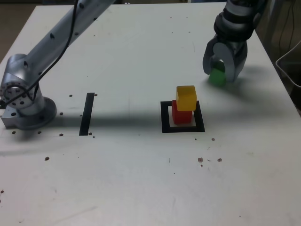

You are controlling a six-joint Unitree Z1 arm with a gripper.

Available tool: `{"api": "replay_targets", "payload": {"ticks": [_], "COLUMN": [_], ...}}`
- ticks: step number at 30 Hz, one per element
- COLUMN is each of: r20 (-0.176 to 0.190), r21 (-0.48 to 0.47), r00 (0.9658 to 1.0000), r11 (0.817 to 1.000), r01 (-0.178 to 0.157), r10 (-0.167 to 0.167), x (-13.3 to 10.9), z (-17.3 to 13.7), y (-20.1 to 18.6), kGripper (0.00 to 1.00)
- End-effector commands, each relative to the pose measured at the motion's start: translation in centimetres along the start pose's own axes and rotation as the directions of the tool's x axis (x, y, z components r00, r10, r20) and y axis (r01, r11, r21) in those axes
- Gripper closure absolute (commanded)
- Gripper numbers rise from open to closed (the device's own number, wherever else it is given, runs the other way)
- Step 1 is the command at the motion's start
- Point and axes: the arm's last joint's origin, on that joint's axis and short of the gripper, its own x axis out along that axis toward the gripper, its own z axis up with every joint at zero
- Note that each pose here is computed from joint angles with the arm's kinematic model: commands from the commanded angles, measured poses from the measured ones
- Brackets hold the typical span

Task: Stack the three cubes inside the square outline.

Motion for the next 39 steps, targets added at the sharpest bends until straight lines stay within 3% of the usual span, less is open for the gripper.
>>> {"api": "replay_targets", "payload": {"ticks": [1,7,14,21,31,39], "r20": [0.029,0.073,0.06,0.059,0.032,0.037], "r21": [-0.008,-0.053,-0.162,-0.29,-0.426,-0.44], "r00": [0.9995,0.9966,0.9978,0.9981,0.9984,0.9961], "r11": [1.0,0.998,0.987,0.957,0.903,0.894], "r01": [-0.015,-0.034,-0.017,0.0,0.055,0.089], "r10": [0.015,0.037,0.027,0.018,-0.045,-0.081], "x": [-1.6,-5.5,-8.6,-10.6,-10.4,-9.9], "z": [-0.5,-2.3,-4.5,-6.1,-6.8,-6.4], "y": [-0.3,-1.4,-3.9,-7.0,-10.4,-11.6], "kGripper": [0.83,0.83,0.83,0.83,0.83,0.83]}}
